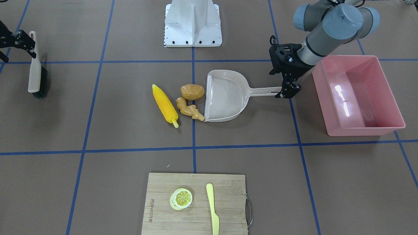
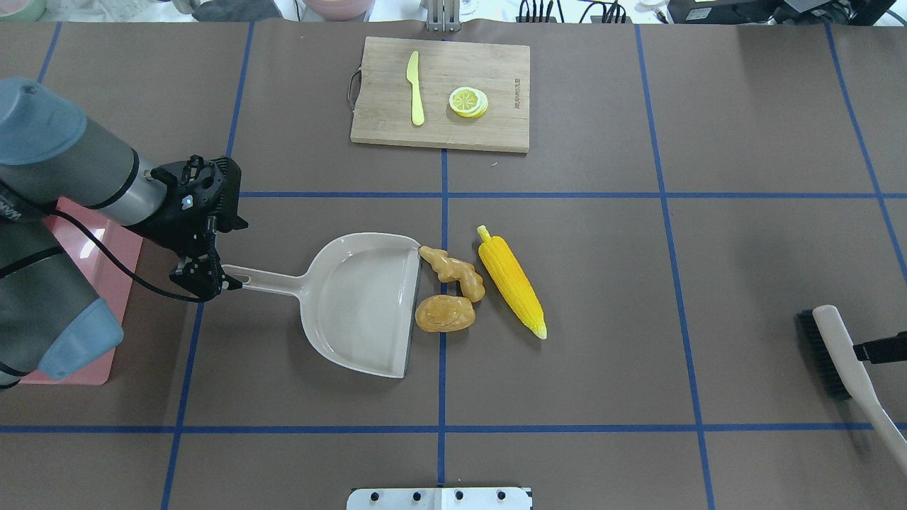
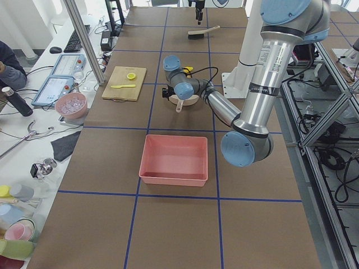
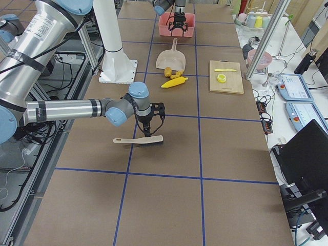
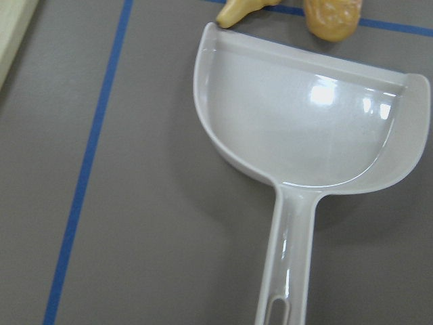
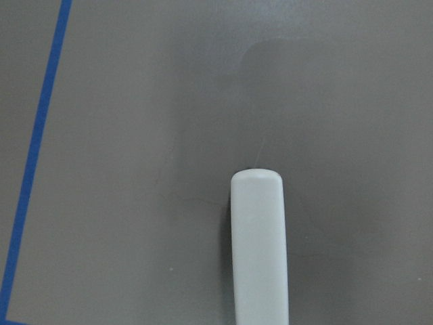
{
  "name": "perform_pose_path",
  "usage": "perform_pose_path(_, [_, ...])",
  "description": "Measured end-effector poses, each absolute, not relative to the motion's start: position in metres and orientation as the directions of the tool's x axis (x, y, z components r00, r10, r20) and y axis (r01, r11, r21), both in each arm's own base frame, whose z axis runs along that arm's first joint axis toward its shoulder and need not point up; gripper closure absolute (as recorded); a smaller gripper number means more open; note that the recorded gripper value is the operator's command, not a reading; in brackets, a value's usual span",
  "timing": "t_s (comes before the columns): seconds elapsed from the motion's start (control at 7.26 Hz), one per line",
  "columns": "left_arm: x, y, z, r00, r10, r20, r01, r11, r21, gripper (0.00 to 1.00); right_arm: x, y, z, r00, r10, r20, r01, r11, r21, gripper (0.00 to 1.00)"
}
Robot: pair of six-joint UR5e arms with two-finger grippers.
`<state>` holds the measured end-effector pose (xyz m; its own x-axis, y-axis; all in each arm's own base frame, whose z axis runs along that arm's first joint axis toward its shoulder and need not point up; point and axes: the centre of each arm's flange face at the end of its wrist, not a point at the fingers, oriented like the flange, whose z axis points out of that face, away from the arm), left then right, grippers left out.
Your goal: Sweep and dump trash into bin
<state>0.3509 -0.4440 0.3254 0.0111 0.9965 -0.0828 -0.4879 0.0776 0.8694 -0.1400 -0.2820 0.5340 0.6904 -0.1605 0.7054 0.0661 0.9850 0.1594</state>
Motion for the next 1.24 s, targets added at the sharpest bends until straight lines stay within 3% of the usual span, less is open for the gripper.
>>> perform_pose_path(1.24, [0.371,-0.455,0.368,0.001,0.997,-0.082,-0.494,0.072,0.867,0.01,-0.143,-0.224,0.582,0.681,-0.126,0.722,0.089,0.992,0.09,0.0])
